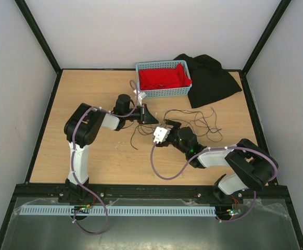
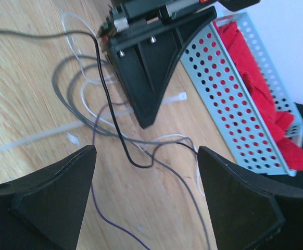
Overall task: Zip-tie the wires
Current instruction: Adjust the cable at the center of the board.
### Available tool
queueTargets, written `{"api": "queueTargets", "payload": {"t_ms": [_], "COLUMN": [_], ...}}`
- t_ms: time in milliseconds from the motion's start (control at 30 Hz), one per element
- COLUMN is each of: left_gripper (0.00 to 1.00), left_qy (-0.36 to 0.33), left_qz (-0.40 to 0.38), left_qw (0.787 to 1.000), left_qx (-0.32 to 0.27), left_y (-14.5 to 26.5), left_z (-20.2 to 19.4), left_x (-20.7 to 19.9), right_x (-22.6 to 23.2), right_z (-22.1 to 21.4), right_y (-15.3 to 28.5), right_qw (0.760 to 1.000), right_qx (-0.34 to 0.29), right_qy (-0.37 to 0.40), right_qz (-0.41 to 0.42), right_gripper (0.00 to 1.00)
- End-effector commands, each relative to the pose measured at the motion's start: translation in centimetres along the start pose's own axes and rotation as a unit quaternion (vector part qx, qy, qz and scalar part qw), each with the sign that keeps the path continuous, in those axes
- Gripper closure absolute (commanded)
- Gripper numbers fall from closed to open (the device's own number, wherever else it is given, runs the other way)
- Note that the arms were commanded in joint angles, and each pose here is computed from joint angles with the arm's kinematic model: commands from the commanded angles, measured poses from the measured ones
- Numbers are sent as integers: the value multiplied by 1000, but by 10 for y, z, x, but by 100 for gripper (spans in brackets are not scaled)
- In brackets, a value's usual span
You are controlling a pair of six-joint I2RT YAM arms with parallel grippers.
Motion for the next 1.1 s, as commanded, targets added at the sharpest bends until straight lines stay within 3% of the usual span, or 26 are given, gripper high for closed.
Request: {"api": "queueTargets", "payload": {"t_ms": [0, 367, 767, 1067], "left_gripper": [100, 100, 100, 100], "left_qy": [-1, 9, 17, 27], "left_qz": [-15, -13, -15, -17], "left_qw": [1000, 1000, 1000, 999], "left_qx": [6, 4, 8, 12], "left_y": [0, 3, 3, 2], "left_z": [5, 7, 7, 5], "left_x": [0, 4, 6, 7], "right_x": [-14, 37, 44, 46], "right_z": [-7, -15, -27, -20], "right_y": [6, 4, -8, -21], "right_qw": [994, 980, 963, 954], "right_qx": [9, 2, 19, -9], "right_qy": [110, 196, 265, 300], "right_qz": [-28, 38, 40, 21], "right_gripper": [11, 5, 6, 10]}}
Point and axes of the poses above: each gripper's point midway between its finger pads, its own y axis back along the fingers, its own x axis along the line the jaws close on, z = x × y, the point moved 1 cm from there along y, back along the fingers, and after that the axes turned 9 degrees about y, right-handed, at the moved point
